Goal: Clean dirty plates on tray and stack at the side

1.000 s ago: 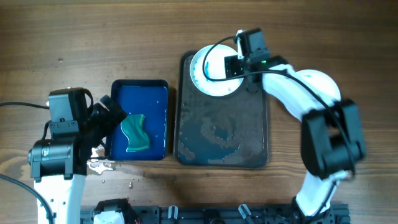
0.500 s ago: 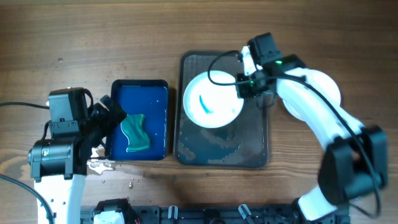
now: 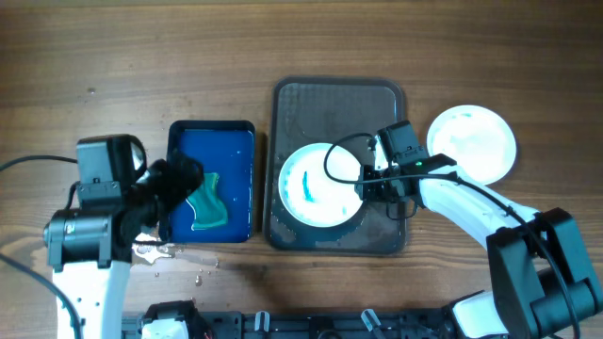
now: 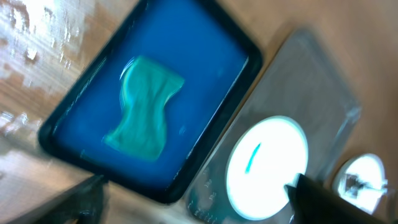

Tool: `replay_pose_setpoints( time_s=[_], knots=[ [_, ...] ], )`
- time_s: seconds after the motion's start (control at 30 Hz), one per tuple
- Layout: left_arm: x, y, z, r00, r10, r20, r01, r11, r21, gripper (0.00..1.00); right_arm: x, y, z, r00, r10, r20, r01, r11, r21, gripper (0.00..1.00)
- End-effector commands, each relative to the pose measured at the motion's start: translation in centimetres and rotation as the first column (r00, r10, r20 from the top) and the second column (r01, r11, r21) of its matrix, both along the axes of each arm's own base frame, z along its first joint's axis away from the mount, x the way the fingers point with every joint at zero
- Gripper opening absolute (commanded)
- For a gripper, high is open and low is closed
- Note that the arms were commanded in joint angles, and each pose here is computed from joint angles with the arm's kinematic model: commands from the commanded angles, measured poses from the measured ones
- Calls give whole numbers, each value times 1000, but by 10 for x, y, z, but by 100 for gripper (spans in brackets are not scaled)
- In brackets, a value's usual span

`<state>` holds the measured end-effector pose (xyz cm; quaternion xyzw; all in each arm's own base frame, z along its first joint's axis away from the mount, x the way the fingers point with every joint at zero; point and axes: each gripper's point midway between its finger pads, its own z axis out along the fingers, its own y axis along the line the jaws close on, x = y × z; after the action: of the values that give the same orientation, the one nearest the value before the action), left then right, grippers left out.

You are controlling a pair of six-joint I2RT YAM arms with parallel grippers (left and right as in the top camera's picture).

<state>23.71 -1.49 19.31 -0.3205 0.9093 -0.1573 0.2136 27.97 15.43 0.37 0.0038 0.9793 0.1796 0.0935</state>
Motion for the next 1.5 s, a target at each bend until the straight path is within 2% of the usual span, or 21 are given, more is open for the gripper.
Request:
replay_pose_setpoints(
  time_s=[0.0,0.03,0.07,0.2,0.27,0.3,0.33,0.37,0.43,0.47,0.53,0.57,0.67,0.77,0.83,0.93,1.03,1.1,1.23,1.4,1.47],
  knots=[
    [-12,4,-26,986,-12,-165,26,996,86,89,-3,1,-1,997,68,21,-67,998,-13,31],
    [-15,4,-34,976,-15,-216,37,995,97,100,-3,1,-1,997,68,21,-68,998,-13,31],
    [-16,3,-40,968,-19,-249,42,995,89,100,-3,1,-1,997,68,20,-68,998,-14,31],
    [1,0,-70,954,-35,-298,69,992,103,84,-3,1,-1,1000,20,-1,-20,1000,-4,31],
    [2,8,-112,921,15,-388,53,985,164,76,-4,1,-1,1000,21,-1,-21,1000,-4,31],
    [6,4,-128,912,4,-410,61,988,145,67,-4,1,-1,1000,21,-3,-21,1000,-2,31],
    [11,-2,-146,901,-17,-434,81,988,130,53,-4,1,-1,1000,22,-1,-22,1000,-1,31],
    [15,-6,-156,894,-28,-447,97,986,132,46,-3,1,-1,1000,22,1,-22,1000,-1,31],
    [18,-1,-176,874,-2,-486,112,974,197,44,-3,1,-1,1000,21,2,-21,1000,0,31],
    [15,4,-185,857,36,-514,101,967,235,40,-4,1,-1,1000,21,-2,-21,1000,-1,31],
    [12,0,-204,829,30,-559,109,970,215,8,-5,0,-1,1000,22,-9,-22,1000,-4,31],
    [12,-3,-209,824,20,-566,113,973,199,4,-6,0,-1,1000,22,-10,-22,1000,-4,31],
    [14,-3,-196,831,19,-556,108,975,194,4,-7,0,9,1000,25,2,-25,1000,-3,31],
    [23,-9,-161,877,-21,-481,115,979,166,4,-1,0,36,996,20,81,-22,1000,19,31],
    [29,-11,-153,897,-29,-441,115,979,170,4,3,-2,48,992,12,127,-14,1000,17,32],
    [37,-19,-179,917,-57,-396,144,971,192,4,4,-8,46,991,-1,133,4,1000,-19,32],
    [16,-19,-208,879,-62,-473,171,966,191,4,1,-11,36,995,0,100,4,999,-41,34],
    [10,-17,-208,866,-64,-495,181,964,192,4,2,-15,31,995,-7,95,13,998,-66,38],
    [28,-25,-156,873,-96,-479,199,965,170,4,2,-14,29,996,-6,91,12,998,-66,41],
    [61,-52,-66,926,-191,-325,228,970,80,4,2,-14,23,996,13,87,-6,997,-75,41],
    [67,-66,-49,934,-238,-267,264,962,64,4,4,-13,13,997,17,71,-11,997,-82,41]
  ],
)
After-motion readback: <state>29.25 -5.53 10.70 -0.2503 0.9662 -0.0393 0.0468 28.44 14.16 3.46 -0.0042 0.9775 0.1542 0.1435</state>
